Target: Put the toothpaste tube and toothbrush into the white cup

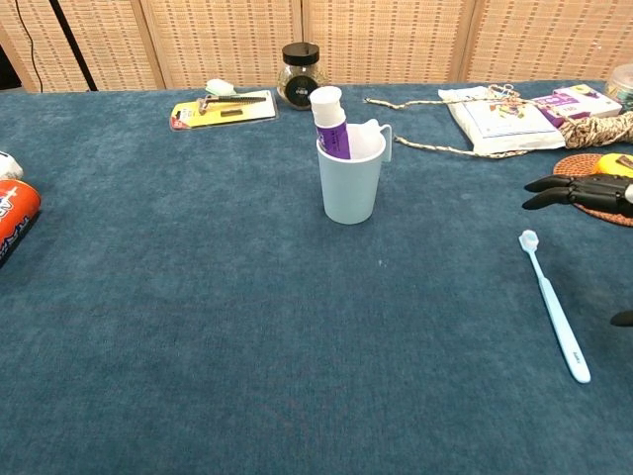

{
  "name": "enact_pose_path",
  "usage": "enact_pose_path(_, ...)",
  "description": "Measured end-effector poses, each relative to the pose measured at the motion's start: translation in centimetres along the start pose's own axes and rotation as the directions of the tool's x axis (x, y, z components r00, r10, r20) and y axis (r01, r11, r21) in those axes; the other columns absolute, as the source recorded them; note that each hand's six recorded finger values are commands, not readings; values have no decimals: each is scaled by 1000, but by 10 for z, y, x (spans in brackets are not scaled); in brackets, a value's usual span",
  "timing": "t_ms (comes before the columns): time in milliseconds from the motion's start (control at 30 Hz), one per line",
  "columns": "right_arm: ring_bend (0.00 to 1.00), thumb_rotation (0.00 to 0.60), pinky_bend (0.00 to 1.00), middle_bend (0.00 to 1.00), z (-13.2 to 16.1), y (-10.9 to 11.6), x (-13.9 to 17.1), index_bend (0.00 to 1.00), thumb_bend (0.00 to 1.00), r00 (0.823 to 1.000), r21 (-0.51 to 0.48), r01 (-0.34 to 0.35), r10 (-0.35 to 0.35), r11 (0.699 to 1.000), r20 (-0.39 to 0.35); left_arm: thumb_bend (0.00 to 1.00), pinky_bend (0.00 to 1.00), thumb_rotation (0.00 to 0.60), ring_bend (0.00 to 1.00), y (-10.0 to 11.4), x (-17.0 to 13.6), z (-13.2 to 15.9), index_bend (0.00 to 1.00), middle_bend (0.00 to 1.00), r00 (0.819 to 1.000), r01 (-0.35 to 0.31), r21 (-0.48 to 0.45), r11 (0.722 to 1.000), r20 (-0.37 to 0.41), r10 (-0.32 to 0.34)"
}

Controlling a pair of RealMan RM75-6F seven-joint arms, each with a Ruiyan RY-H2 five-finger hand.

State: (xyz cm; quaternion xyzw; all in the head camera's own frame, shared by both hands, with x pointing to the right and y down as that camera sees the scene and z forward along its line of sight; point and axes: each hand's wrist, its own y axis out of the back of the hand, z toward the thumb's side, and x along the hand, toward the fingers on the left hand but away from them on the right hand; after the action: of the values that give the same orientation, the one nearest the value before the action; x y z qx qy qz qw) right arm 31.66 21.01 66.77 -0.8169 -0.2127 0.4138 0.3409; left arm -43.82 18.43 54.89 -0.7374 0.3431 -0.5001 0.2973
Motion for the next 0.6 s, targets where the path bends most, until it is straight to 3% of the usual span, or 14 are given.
enact_pose_path(600, 0, 600, 0, 0, 19, -27, -13, 112, 121, 994, 95, -57, 65, 994, -91, 88, 0, 600, 0, 0, -1, -1, 0, 0, 1000, 4, 1, 1000, 1, -4)
